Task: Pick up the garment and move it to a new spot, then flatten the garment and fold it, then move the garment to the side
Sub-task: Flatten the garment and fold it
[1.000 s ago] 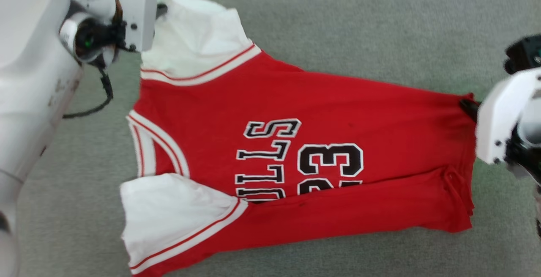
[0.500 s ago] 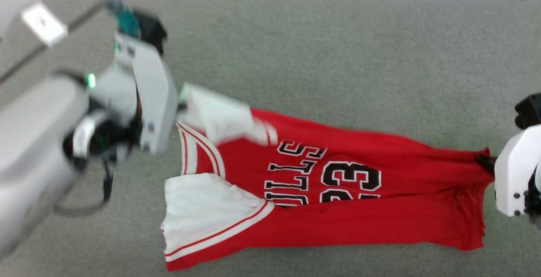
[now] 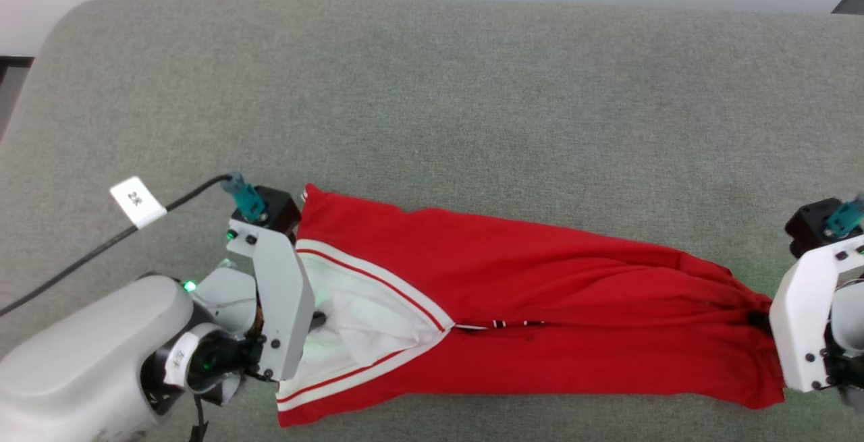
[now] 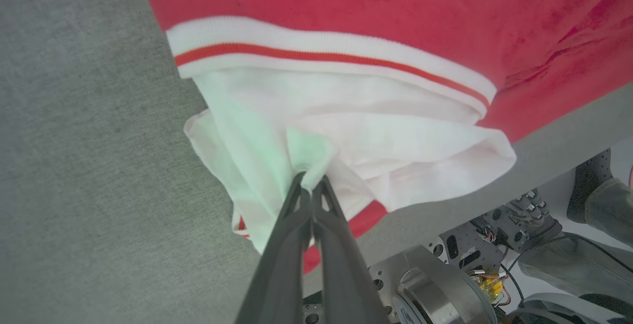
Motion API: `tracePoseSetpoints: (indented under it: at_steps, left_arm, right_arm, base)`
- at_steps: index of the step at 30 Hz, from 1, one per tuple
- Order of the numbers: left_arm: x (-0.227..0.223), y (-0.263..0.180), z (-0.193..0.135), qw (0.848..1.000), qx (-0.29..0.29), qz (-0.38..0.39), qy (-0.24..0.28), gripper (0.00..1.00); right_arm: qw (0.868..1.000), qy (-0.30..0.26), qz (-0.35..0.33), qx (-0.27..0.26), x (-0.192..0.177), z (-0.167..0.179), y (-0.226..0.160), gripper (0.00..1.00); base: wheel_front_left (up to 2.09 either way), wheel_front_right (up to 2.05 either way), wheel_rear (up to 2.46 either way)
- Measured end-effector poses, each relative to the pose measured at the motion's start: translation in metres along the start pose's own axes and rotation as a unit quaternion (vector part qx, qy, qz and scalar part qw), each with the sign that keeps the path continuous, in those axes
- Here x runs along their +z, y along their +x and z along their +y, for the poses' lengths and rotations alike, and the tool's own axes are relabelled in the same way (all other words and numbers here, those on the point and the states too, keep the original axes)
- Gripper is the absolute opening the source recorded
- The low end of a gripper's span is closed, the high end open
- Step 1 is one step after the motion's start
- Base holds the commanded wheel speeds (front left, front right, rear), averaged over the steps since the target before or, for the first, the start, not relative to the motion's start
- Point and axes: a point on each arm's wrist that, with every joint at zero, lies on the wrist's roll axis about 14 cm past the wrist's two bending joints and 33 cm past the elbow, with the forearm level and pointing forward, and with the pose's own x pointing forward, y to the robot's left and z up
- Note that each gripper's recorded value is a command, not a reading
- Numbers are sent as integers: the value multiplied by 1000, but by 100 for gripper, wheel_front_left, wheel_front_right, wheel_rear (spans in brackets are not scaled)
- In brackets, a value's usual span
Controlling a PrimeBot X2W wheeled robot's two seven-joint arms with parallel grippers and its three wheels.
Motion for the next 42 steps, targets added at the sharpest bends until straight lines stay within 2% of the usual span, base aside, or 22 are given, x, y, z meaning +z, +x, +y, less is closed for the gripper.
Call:
tracePoseSetpoints:
  at_steps: [4, 11, 14, 15, 16, 18, 19, 27, 32, 35, 42]
  left_arm:
    - [-12, 12, 14, 999, 11, 22, -28, 0]
    - [-23, 28, 19, 998, 4, 41, -56, 1]
    - [-19, 29, 21, 998, 5, 29, -60, 45]
    - [-18, 29, 22, 998, 6, 25, -61, 73]
    - [-16, 27, 22, 998, 6, 19, -61, 100]
    - [-13, 23, 22, 998, 9, 9, -57, 100]
    - [-11, 20, 22, 998, 10, 4, -56, 100]
    - [10, -15, 15, 997, 17, -69, -40, 100]
    - [26, -44, 9, 987, 16, -160, -31, 100]
    - [37, -64, 9, 972, 19, -233, -25, 100]
    - [41, -103, 27, 922, 61, -382, -27, 100]
  right_arm:
    - [1000, -2, 15, 11, -6, 6, 4, 0]
    - [1000, -7, 20, 17, -6, 7, 10, 0]
    - [1000, -3, 6, 19, 1, 8, 10, 0]
    - [1000, -4, 3, 18, 3, 8, 10, 0]
    - [1000, 0, 3, 20, 3, 8, 10, 11]
    - [1000, 4, -1, 25, 4, 11, 8, 65]
    - [1000, 5, -4, 25, 6, 11, 6, 100]
    - [998, 21, -51, 30, 26, 12, -22, 100]
    - [993, 45, -102, 28, 35, 10, -41, 100]
    - [988, 64, -140, 15, 38, 2, -51, 100]
    - [980, 115, -161, -10, 18, -17, -51, 100]
  base:
    - [0, 0, 0]
    - [0, 0, 0]
    - [0, 0, 0]
    - [0, 0, 0]
    - [0, 0, 0]
    - [0, 0, 0]
    - [0, 0, 0]
    - [0, 0, 0]
    - [0, 0, 0]
    - [0, 0, 0]
    - [0, 0, 0]
